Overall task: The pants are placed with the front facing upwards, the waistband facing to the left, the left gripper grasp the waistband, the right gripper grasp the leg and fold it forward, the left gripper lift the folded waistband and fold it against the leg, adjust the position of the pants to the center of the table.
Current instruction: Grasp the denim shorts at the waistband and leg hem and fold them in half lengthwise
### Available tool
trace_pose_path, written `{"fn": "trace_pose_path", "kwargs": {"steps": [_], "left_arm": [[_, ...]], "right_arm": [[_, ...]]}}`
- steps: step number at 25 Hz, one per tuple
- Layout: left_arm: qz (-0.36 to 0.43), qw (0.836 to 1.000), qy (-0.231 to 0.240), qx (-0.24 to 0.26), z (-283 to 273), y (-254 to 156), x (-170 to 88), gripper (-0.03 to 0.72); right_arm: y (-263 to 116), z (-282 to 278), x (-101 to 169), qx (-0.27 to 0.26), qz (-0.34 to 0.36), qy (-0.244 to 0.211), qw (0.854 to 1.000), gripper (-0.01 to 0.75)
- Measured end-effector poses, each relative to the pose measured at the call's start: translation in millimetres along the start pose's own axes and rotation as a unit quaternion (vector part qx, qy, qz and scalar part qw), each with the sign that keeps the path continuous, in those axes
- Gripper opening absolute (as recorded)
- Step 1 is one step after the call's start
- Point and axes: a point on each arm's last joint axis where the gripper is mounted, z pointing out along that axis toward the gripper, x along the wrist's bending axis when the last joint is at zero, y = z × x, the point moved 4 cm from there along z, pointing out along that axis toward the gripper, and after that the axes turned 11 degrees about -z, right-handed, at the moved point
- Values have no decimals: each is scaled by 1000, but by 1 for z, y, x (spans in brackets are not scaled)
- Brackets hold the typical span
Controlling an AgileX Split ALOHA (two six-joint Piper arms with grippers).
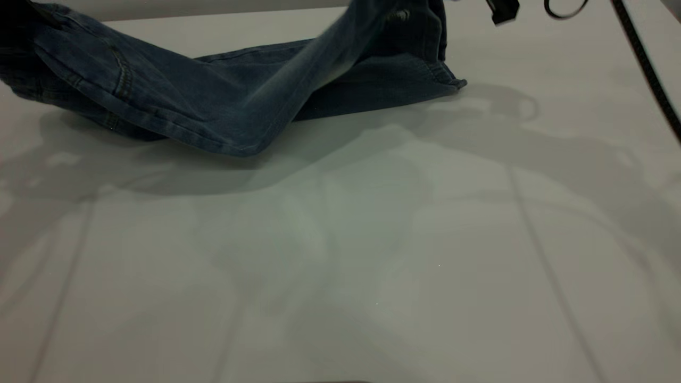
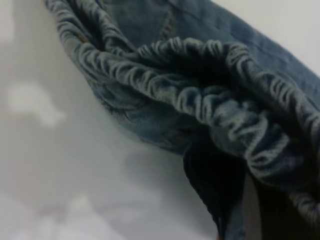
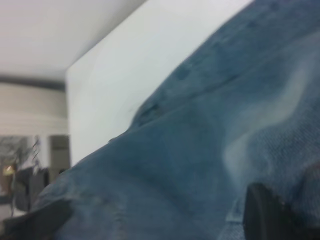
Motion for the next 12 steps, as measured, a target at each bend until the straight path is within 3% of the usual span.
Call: {"fn": "trace_pose_path", "kwargs": {"steps": [7, 12], "left_arm": [[74, 996, -17, 41, -6, -11, -6, 98], [118, 990, -17, 80, -8, -21, -4, 98]], "right_arm": [[4, -29, 25, 30, -42, 18, 998, 27], [-26, -42, 6, 88, -12, -2, 996, 27]]}}
